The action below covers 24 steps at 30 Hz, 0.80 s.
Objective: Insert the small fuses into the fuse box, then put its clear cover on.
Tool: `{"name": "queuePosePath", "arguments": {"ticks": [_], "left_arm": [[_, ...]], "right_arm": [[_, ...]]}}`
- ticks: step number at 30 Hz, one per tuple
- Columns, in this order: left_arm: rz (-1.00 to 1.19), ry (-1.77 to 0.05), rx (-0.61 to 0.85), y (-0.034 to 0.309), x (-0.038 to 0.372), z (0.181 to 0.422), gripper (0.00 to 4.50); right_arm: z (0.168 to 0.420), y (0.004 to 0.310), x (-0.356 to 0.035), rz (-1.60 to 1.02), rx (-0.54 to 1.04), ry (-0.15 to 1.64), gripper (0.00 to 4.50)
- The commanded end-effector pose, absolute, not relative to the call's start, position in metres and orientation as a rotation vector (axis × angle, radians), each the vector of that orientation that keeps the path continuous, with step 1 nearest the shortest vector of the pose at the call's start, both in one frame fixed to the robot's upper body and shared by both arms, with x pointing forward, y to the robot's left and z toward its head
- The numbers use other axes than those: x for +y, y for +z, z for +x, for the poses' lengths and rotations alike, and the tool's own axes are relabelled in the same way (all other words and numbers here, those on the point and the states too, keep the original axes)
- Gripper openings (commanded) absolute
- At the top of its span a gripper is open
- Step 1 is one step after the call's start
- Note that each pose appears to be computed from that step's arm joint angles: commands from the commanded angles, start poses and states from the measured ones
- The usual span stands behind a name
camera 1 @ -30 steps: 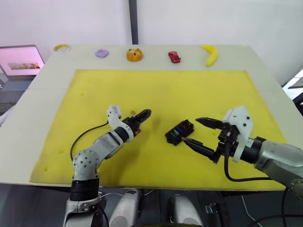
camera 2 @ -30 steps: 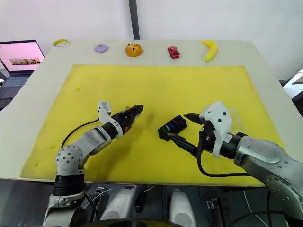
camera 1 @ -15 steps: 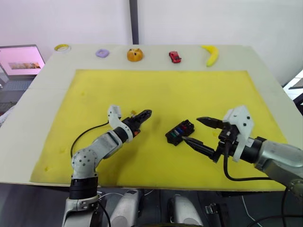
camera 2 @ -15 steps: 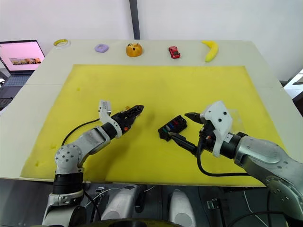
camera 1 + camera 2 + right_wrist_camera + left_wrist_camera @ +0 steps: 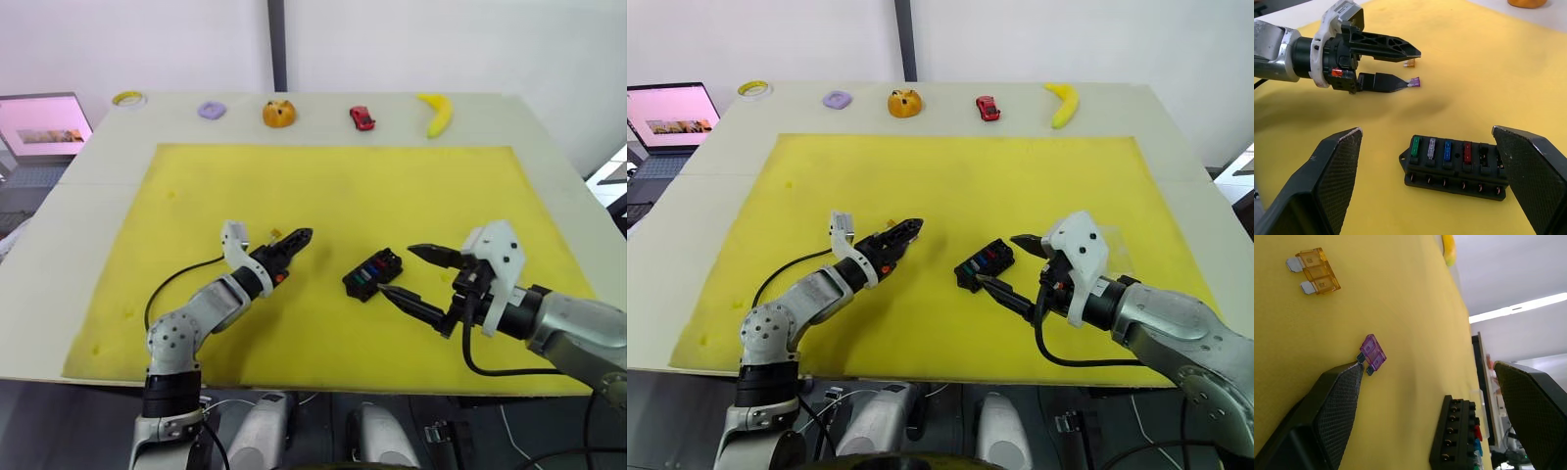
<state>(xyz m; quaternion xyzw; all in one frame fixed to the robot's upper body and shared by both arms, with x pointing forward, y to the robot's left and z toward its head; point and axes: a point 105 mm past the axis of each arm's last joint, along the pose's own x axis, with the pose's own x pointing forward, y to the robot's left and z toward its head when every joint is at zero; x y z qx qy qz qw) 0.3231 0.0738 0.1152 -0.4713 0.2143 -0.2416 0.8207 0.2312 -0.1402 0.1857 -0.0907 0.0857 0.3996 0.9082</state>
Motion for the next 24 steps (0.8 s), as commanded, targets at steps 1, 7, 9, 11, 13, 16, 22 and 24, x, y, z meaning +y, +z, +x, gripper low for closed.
{"name": "queuePosePath", "arguments": {"ticks": [1,7,9,11,13,16,22,24], "left_arm": [[-0.971,-0.422,0.502,0.102,0.075,0.329,4.5],[-0.95,-0.403,0.537,0.106,0.066,0.33,4.5],[-0.977,-0.405,0.533,0.11,0.065,0.331,4.5],[-0.994,-0.425,0.518,0.116,0.063,0.332,4.5],[-1.019,-0.463,0.497,0.124,0.06,0.332,4.5],[-1.051,-0.493,0.485,0.129,0.059,0.331,4.5],[-1.062,-0.55,0.48,0.13,0.055,0.328,4.5],[-1.055,-0.547,0.493,0.126,0.054,0.327,4.5]], "right_arm": [[0.228,0.196,-0.136,-0.209,0.122,0.835,4.47],[0.229,0.196,-0.136,-0.208,0.12,0.828,4.47],[0.229,0.196,-0.136,-0.206,0.119,0.827,4.47],[0.229,0.196,-0.136,-0.205,0.118,0.826,4.47],[0.229,0.195,-0.136,-0.203,0.117,0.825,4.47],[0.229,0.195,-0.136,-0.203,0.117,0.824,4.47],[0.229,0.195,-0.136,-0.203,0.117,0.821,4.47],[0.229,0.195,-0.136,-0.203,0.117,0.821,4.47]]}}
